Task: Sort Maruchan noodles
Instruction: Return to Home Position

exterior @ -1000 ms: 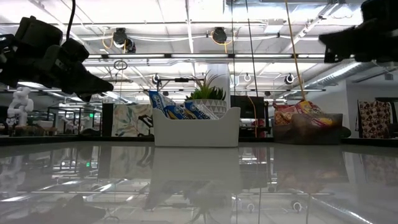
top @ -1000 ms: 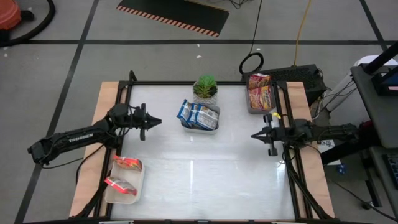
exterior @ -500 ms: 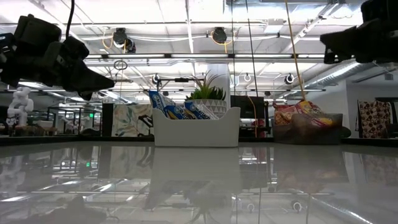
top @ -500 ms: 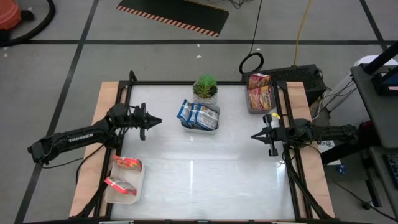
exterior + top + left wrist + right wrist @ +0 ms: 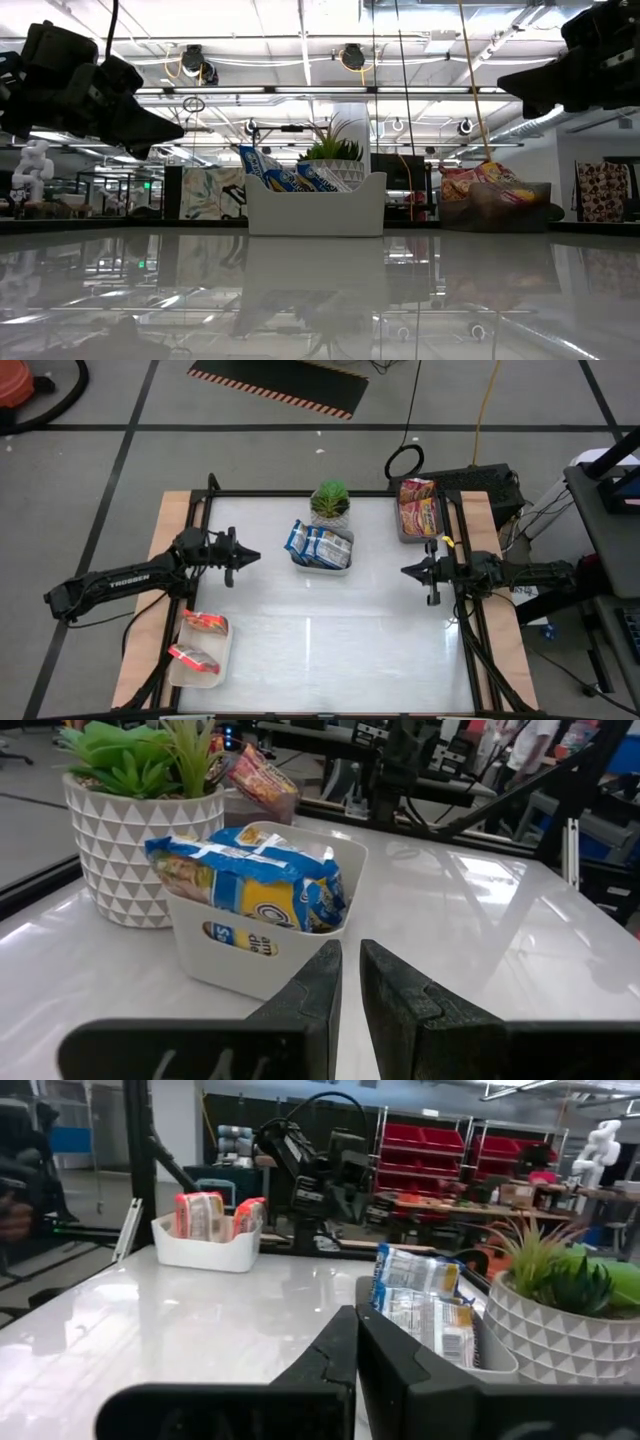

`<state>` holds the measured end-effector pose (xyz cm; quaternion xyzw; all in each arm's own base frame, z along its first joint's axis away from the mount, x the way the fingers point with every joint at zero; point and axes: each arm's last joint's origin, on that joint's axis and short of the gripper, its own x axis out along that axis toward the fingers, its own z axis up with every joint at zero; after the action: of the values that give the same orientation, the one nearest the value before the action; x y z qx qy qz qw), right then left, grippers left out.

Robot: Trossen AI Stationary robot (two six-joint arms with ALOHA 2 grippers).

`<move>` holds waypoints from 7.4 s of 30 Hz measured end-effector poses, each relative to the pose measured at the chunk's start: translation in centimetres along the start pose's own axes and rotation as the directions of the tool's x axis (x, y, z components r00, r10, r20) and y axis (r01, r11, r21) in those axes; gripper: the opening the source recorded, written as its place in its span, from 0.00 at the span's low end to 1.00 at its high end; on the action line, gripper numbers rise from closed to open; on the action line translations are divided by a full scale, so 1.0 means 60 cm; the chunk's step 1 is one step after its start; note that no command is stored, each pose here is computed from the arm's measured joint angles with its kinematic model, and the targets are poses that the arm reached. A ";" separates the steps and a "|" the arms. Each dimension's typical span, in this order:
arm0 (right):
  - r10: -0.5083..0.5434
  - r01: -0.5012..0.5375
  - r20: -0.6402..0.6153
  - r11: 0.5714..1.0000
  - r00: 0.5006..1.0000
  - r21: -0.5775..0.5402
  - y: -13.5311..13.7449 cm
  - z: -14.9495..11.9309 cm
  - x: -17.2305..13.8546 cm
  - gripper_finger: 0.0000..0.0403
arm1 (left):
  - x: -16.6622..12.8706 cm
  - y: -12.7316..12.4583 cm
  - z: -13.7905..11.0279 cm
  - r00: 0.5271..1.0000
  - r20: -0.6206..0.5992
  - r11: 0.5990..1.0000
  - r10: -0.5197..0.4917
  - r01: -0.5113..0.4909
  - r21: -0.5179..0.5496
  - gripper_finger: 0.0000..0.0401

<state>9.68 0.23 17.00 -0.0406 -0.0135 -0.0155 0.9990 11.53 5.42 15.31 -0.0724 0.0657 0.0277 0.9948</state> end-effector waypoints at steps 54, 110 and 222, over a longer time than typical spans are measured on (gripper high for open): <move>0.093 -0.092 -0.017 0.994 0.996 0.056 0.005 -0.003 0.001 0.00 | -0.001 0.002 -0.015 0.996 -0.083 0.999 0.031 -0.034 -0.034 0.11; 0.070 -0.070 0.000 0.997 0.998 -0.032 0.006 0.000 0.001 0.00 | 0.011 -0.030 -0.002 0.996 -0.014 0.996 -0.084 0.085 0.036 0.11; 0.071 -0.071 -0.002 0.997 0.997 -0.034 0.006 -0.001 0.001 0.00 | -0.021 -0.130 -0.023 0.979 -0.072 0.970 -0.192 0.200 0.139 0.11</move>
<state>9.75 0.57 16.93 -0.0579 -0.0116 0.0197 0.9981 10.63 -2.54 15.24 -0.0066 0.0890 -0.0777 0.9930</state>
